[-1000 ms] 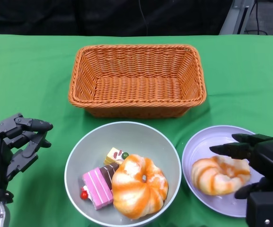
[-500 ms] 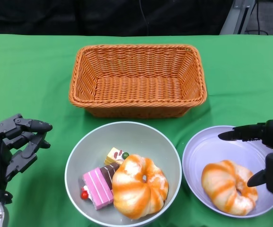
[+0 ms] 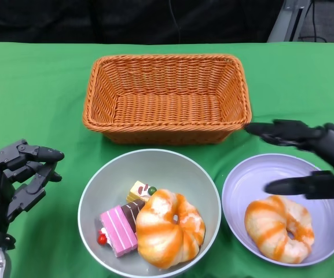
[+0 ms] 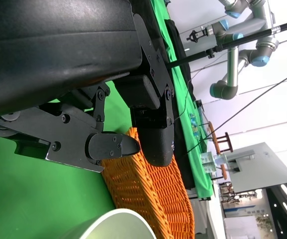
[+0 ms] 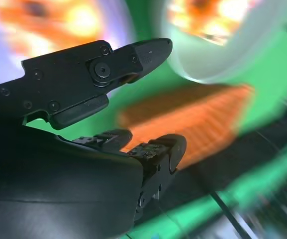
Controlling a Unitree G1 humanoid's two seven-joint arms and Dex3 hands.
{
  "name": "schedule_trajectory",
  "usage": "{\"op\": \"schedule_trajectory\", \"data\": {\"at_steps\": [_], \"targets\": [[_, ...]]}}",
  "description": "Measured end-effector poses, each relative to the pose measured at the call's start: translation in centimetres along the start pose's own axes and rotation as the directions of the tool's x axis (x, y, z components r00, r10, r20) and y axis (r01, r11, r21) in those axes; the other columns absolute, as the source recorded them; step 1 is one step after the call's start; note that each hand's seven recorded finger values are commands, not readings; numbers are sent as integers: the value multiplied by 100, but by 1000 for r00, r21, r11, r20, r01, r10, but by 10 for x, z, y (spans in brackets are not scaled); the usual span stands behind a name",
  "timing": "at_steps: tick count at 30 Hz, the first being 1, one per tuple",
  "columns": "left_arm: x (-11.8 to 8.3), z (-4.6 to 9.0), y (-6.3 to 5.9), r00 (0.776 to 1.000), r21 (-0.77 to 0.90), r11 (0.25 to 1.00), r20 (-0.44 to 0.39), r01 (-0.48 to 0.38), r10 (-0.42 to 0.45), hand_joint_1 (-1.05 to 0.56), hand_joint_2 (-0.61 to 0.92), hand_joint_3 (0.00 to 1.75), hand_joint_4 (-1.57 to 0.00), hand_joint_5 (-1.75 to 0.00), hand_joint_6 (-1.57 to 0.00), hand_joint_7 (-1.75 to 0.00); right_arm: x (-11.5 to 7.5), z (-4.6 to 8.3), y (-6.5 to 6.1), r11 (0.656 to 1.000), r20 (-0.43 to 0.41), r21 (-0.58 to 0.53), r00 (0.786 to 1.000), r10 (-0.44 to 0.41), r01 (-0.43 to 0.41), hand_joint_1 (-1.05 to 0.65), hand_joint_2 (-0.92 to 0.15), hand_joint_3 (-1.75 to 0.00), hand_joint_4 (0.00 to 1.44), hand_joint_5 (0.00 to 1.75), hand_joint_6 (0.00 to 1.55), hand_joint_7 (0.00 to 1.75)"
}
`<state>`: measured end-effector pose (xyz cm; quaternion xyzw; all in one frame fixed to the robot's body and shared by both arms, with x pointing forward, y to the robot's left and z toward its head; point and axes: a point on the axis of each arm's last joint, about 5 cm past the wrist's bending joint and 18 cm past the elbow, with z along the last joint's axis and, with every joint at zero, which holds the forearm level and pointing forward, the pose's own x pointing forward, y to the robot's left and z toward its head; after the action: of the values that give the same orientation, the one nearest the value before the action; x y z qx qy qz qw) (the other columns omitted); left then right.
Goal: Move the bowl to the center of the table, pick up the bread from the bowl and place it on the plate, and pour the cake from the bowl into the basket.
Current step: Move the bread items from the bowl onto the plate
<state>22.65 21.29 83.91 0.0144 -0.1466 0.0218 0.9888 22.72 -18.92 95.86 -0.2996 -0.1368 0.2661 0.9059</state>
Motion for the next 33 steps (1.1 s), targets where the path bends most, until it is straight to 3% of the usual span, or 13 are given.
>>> {"op": "schedule_trajectory", "data": {"at_steps": [3,13,24,33], "targets": [[0,0,-1,1000,8,1000,-1,8,-8,-9,92,37,-77,-135,-96,-79,4,8,5,1000,64,1,998,-27,27,-67,-92,-3,59,14,53,6],[-1,-2,-3,1000,12,1000,-14,18,-18,-8,91,37,-75,-138,-94,-83,24,41,19,996,242,-86,969,51,-31,-74,-91,-1,66,15,59,5],[-4,-5,-6,999,3,1000,-40,9,-9,-10,91,37,-74,-138,-93,-85,44,63,26,977,314,-152,930,190,-149,-78,-91,0,61,7,57,1],[-4,-5,-7,999,1,1000,-46,7,-7,-14,92,33,-76,-145,-94,-83,57,66,34,942,274,-198,907,320,-272,-84,-92,-3,54,1,51,0]]}}
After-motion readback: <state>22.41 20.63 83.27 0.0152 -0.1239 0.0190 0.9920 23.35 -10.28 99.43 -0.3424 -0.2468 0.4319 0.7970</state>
